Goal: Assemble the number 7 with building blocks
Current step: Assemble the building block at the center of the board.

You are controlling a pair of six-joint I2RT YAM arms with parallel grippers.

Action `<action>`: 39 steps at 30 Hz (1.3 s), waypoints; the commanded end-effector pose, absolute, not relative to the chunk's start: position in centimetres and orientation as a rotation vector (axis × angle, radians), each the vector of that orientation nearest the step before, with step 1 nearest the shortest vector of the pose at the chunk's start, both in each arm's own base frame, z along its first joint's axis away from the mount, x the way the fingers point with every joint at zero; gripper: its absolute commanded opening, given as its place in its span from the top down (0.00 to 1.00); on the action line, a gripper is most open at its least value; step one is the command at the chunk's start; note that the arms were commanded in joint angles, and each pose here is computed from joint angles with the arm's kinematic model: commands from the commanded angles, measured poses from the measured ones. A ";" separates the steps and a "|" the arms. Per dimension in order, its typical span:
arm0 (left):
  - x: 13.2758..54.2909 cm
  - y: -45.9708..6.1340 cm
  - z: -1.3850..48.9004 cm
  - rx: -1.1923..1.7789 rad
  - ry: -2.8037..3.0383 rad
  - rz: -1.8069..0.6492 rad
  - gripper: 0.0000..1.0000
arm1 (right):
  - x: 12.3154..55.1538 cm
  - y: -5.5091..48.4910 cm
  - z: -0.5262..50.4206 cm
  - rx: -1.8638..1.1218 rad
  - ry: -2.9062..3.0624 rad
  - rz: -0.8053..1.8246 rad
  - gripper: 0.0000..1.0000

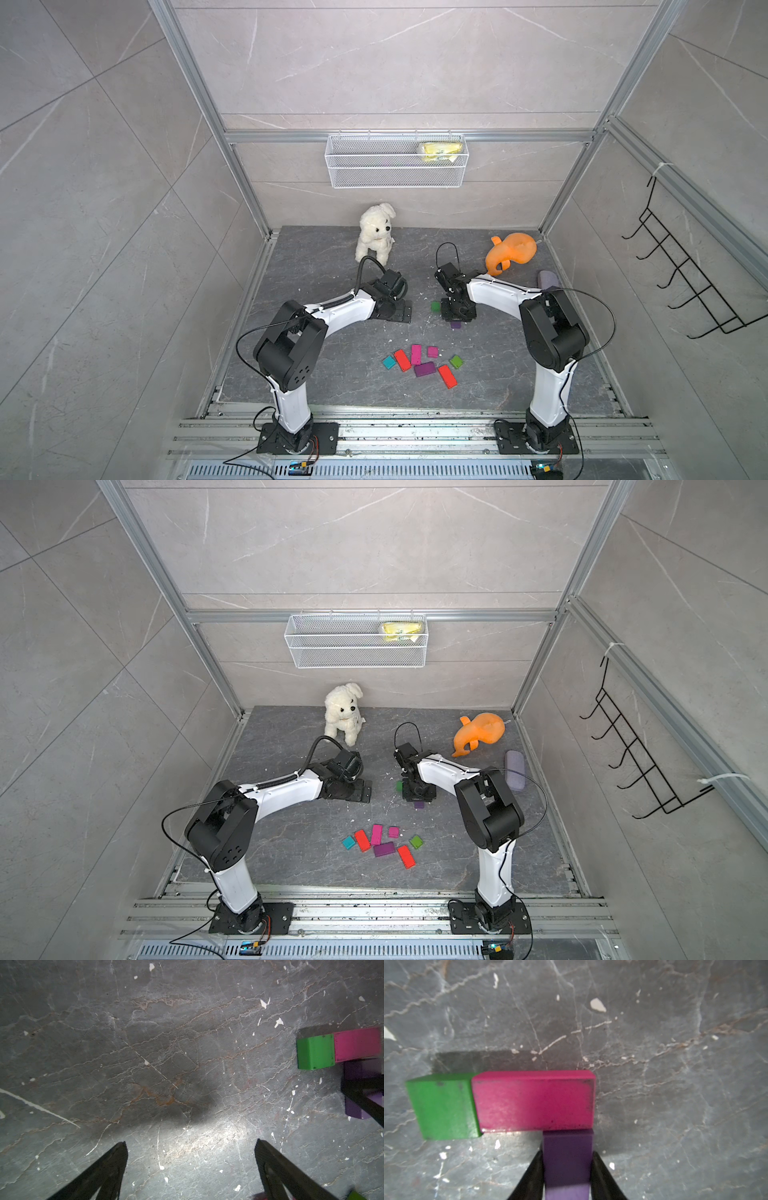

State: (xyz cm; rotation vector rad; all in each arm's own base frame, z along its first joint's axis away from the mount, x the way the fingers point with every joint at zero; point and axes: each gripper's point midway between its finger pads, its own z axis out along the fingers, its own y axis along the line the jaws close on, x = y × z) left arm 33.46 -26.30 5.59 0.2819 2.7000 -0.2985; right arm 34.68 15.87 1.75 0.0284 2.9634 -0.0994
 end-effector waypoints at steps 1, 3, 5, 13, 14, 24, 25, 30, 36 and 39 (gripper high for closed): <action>34.0 -26.5 5.7 0.261 2.690 -0.315 0.00 | 34.8 15.7 1.5 0.013 2.972 -0.143 0.62; 34.0 -26.6 5.7 0.261 2.690 -0.315 0.00 | 34.8 15.6 1.5 0.014 2.973 -0.145 0.62; 34.0 -26.5 5.7 0.262 2.692 -0.314 0.00 | 34.9 15.6 1.5 0.014 2.973 -0.145 0.62; 34.0 -26.5 5.6 0.261 2.693 -0.311 0.00 | 34.8 15.7 1.4 0.014 2.975 -0.149 0.60; 34.0 -26.5 5.6 0.262 2.693 -0.311 0.00 | 34.8 15.7 1.4 0.018 2.975 -0.149 0.60; 33.9 -26.4 5.9 0.261 2.682 -0.313 0.00 | 35.4 16.2 3.7 0.044 2.913 -0.073 0.46; 34.0 -26.3 6.0 0.257 2.675 -0.314 0.00 | 35.5 16.4 4.4 0.036 2.890 -0.054 0.44; 34.0 -25.9 6.8 0.246 2.642 -0.314 0.00 | 35.2 16.9 7.9 -0.048 2.791 -0.008 0.37; 33.6 -25.0 7.7 0.238 2.598 -0.298 0.00 | 32.1 16.8 9.4 -0.135 2.773 -0.040 0.34; 33.3 -24.2 8.1 0.240 2.574 -0.281 0.00 | 29.3 16.8 9.0 -0.192 2.797 -0.073 0.34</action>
